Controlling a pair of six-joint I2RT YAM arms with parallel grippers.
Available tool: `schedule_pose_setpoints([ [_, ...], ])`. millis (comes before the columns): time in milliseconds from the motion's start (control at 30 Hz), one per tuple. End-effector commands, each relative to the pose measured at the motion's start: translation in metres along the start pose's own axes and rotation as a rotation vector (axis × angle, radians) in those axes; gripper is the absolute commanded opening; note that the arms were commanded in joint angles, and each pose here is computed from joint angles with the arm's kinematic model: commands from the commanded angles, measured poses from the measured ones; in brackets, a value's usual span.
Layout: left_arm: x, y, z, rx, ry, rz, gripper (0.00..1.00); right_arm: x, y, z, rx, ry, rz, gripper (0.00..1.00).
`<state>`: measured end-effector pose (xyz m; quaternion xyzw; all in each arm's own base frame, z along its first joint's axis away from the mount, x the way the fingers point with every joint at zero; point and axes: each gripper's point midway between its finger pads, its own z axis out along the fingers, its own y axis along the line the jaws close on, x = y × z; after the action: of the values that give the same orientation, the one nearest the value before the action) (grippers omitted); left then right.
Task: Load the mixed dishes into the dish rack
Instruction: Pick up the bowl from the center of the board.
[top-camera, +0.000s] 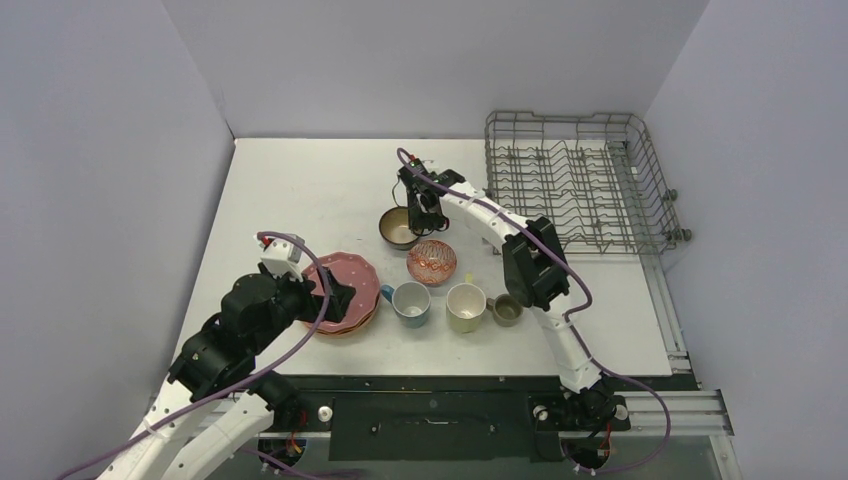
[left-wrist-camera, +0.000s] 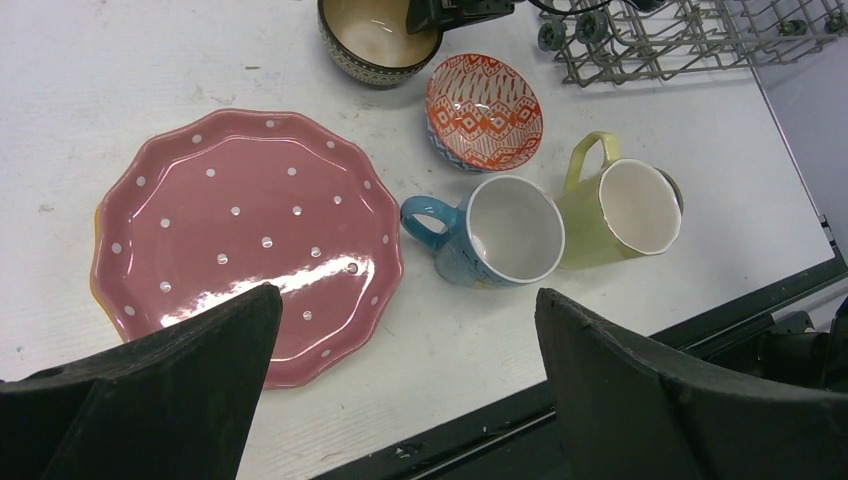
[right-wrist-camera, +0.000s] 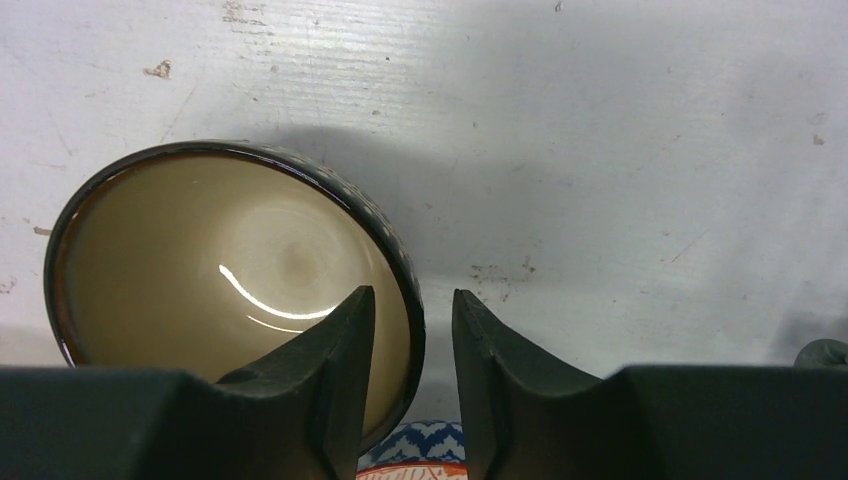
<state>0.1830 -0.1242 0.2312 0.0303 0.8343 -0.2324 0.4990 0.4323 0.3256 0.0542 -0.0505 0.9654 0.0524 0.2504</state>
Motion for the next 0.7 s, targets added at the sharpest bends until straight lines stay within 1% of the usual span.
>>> schedule_pose_setpoints([
  [0, -0.012, -0.007, 0.002, 0.033, -0.039, 0.003, 0.96, -0.019, 0.008, -0.007, -0.037, -0.045, 0.031, 0.29],
  [33, -0.012, -0.007, 0.002, 0.033, -0.039, 0.002, 0.96, -0.019, 0.008, -0.007, -0.04, -0.043, 0.032, 0.25],
  [167, -0.012, -0.006, 0.002, 0.032, -0.041, 0.001, 0.96, -0.02, 0.009, -0.007, -0.044, -0.045, 0.032, 0.16],
  [300, -0.012, -0.006, 0.002, 0.031, -0.04, 0.001, 0.96, -0.021, 0.011, -0.009, -0.053, -0.048, 0.036, 0.01],
  [667, -0.012, -0.006, 0.003, 0.029, -0.038, 0.001, 0.96, -0.032, 0.013, -0.025, -0.074, -0.088, 0.058, 0.0],
])
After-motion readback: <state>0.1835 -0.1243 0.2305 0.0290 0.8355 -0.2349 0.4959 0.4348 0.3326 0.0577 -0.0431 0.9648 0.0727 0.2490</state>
